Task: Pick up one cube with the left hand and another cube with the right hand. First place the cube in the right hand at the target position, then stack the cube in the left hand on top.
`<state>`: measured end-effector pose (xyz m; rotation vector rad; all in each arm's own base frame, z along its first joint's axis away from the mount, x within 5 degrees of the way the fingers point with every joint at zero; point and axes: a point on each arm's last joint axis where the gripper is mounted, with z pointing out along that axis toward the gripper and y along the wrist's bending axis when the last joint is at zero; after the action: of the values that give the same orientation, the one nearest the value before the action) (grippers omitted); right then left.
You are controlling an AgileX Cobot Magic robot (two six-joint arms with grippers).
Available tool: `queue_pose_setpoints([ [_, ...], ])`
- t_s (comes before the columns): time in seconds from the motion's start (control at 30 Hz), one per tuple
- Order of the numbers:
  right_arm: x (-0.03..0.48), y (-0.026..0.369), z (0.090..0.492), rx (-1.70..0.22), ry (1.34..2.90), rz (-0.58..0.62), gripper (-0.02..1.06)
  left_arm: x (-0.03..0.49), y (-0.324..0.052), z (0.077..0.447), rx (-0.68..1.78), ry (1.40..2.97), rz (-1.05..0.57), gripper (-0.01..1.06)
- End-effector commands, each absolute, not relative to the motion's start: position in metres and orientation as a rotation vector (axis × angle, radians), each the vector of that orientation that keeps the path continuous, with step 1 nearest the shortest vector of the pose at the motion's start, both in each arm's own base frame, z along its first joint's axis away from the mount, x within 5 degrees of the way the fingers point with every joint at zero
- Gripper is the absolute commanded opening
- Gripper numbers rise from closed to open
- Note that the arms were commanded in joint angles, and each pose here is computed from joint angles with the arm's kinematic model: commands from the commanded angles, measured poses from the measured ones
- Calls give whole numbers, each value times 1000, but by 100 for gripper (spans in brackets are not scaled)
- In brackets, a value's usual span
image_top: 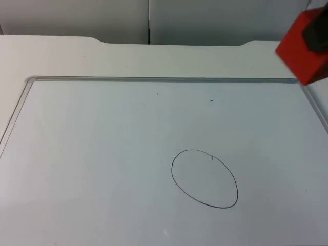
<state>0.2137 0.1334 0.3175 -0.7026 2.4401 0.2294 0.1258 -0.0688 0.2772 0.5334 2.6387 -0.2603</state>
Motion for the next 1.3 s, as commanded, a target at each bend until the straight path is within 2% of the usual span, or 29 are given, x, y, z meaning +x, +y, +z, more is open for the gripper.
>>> queue_pose_setpoints([
  [0.0, 221, 152, 301, -729, 2459, 243, 0, 121, -69, 278, 525, 2645, -283, 2],
  [0.13, 231, 187, 263, -814, 2522, 251, 0, 121, -69, 277, 528, 2658, -280, 2],
  [0.27, 237, 203, 236, -836, 2567, 247, 0, 121, -69, 277, 527, 2656, -280, 2],
  [0.57, 251, 217, 185, -806, 2683, 211, 0, 122, -69, 277, 526, 2652, -282, 2],
  [0.83, 258, 221, 173, -800, 2662, 208, 0, 122, -69, 277, 529, 2652, -281, 2],
  [1.13, 268, 221, 147, -758, 2669, 105, 0, 122, -69, 277, 530, 2651, -278, 2],
  [1.27, 269, 222, 143, -741, 2675, 112, 0, 122, -69, 278, 527, 2643, -281, 2],
])
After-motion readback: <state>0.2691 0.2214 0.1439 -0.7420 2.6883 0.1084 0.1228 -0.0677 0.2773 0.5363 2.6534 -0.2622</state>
